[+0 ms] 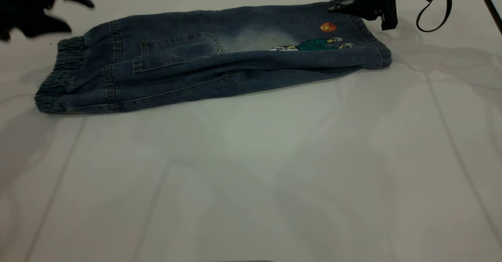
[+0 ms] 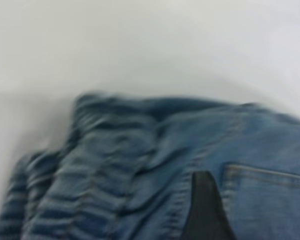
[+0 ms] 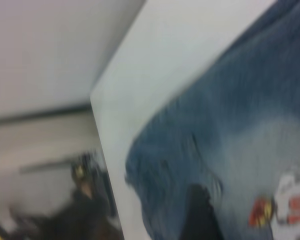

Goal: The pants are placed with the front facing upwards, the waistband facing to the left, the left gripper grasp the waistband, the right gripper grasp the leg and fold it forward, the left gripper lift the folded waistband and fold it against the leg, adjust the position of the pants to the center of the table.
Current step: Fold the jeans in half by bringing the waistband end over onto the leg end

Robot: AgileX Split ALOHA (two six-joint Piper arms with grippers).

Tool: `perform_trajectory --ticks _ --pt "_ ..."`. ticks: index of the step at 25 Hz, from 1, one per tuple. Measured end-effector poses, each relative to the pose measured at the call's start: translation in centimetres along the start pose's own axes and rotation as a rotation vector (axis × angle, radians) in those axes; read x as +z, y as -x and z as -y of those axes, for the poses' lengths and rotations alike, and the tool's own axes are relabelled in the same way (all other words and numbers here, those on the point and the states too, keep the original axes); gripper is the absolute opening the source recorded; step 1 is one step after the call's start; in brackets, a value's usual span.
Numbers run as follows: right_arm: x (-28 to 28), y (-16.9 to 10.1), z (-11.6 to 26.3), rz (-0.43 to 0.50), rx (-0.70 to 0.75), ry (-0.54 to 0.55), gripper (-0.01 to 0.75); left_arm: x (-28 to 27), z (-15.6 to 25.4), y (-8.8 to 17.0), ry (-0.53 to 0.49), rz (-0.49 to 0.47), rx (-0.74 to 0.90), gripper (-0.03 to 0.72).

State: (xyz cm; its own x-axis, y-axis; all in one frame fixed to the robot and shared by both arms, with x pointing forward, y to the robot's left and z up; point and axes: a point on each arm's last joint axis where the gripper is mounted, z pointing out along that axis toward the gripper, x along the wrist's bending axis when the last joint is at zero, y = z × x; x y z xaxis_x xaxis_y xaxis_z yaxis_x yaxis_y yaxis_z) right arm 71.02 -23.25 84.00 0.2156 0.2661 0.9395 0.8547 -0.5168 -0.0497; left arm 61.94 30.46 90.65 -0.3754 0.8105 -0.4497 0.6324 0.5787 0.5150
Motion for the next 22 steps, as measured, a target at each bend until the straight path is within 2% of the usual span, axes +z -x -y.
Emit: perform_trajectory --ticks 6,9,11,16,19,22 --pt "0.0 -0.3 1.7 0.062 -0.144 -0.162 0.417 -4.3 -2.2 2.2 0.063 0.125 0.2 0.442" --pt "-0.1 -1.3 2.4 0.101 -0.221 -0.215 0.417 -5.6 -2.1 2.3 -0.019 0.214 0.244 0.435" --pt "-0.1 -2.4 2.9 0.116 -0.274 -0.241 0.417 -6.0 -2.0 1.3 -0.105 0.214 0.228 0.433" --pt "0.1 -4.7 4.2 0.112 -0.348 -0.276 0.417 -6.8 -1.9 -3.0 -0.286 0.011 0.178 0.433" --pt "0.5 -5.1 4.7 0.109 -0.359 -0.288 0.417 -7.0 -2.0 -4.5 -0.32 -0.098 0.201 0.433" --pt "1.0 -5.2 5.1 0.108 -0.364 -0.299 0.417 -6.9 -1.7 -5.0 -0.353 -0.133 0.216 0.447"
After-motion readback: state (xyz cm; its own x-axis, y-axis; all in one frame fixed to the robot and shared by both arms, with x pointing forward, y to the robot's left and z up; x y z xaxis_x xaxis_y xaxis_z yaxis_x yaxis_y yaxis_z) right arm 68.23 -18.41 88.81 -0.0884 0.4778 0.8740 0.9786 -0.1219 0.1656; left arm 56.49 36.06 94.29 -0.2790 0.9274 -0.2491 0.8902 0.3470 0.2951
